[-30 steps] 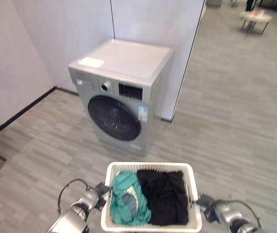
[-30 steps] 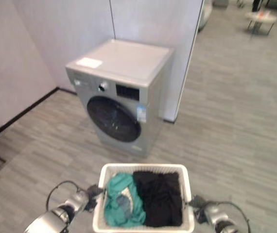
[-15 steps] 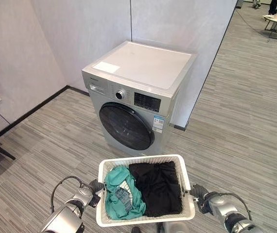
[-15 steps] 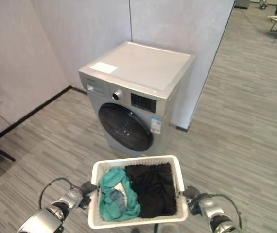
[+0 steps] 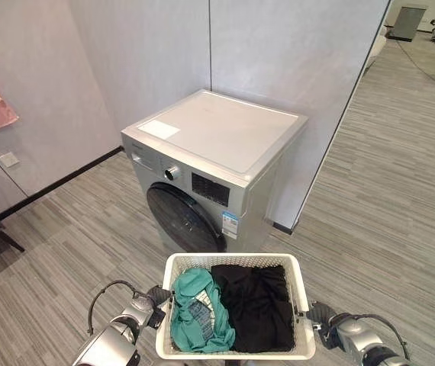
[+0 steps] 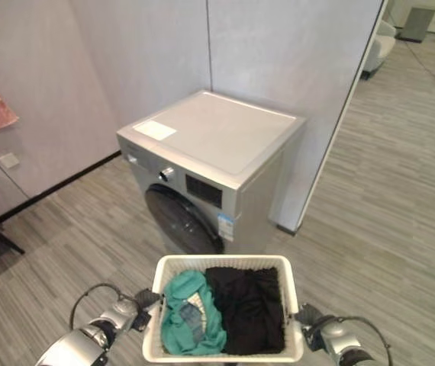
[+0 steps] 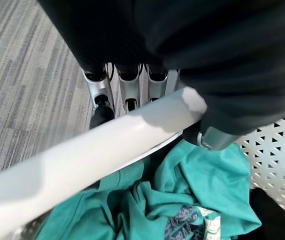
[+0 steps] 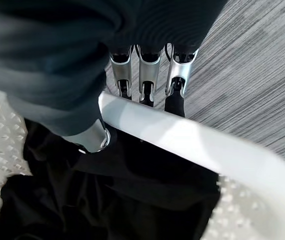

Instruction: Grab the laundry basket,head to the washer,open it,put in the laundry and shut it.

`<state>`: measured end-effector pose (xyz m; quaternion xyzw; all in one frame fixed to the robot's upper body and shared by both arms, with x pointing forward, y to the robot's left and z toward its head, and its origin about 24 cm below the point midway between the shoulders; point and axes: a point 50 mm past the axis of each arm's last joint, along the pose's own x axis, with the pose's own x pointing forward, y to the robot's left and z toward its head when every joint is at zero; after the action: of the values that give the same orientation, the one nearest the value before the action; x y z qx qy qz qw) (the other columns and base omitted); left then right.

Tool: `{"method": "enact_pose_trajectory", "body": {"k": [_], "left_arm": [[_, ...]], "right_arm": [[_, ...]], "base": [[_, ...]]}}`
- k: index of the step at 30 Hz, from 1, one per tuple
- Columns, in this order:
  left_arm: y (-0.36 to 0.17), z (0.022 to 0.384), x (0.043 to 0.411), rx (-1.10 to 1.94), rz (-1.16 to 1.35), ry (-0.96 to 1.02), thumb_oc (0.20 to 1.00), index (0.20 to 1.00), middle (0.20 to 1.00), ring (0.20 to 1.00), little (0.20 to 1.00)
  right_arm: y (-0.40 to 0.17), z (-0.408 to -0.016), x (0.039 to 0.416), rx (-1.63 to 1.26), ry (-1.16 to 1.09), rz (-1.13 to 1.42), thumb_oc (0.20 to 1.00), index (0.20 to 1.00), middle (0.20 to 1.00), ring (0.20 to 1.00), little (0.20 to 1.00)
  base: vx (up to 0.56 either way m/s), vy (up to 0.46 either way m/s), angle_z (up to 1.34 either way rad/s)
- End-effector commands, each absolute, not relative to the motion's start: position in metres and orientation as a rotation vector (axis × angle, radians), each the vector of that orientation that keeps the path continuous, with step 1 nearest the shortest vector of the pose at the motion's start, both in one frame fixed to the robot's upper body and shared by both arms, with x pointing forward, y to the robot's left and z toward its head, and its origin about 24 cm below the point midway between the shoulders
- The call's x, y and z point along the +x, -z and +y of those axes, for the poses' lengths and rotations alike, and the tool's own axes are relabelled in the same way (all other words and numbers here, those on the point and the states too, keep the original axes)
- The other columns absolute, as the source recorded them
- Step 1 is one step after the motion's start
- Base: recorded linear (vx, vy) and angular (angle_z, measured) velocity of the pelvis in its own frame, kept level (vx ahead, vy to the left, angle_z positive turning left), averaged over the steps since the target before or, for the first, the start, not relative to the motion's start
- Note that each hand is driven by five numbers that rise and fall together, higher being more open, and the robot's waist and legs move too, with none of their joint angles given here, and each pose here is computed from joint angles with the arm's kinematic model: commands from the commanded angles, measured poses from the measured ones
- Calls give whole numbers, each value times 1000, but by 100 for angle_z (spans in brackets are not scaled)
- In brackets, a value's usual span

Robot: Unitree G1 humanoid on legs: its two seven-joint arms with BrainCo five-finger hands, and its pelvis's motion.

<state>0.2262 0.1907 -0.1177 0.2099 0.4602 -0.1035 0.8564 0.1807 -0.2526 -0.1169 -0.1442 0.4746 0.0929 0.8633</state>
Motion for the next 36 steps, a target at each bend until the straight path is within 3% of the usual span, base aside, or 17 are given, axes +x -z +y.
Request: {"method": "enact_pose_trajectory", "body": {"k": [1,6,22,30,36], "left_arm": [[105,180,247,433,864,287,200,200,200,200,200],[108,194,238,468,888,263,200,200,200,200,200],[112,204,229,418,902,198,200,200,200,200,200],[115,220,220,415,954,140,200,200,200,200,200],[94,248,241,470,916,98,200,200,200,200,200]], "right_arm": [[113,-233,188,-236,-301,928,200,200,200,200,200],[117,-200,184,-255,-477,918,200,200,200,200,200],[91,-159,216,-310,-654,738,200,200,200,200,200],[49,-112,251,-418,-868,524,200,200,200,200,200],[-14,-52,301,-387,-949,311,200,200,200,200,200]], "base": [[95,32,-24],[138,102,-19],[49,31,5],[10,-11,6],[-3,-11,14]]}}
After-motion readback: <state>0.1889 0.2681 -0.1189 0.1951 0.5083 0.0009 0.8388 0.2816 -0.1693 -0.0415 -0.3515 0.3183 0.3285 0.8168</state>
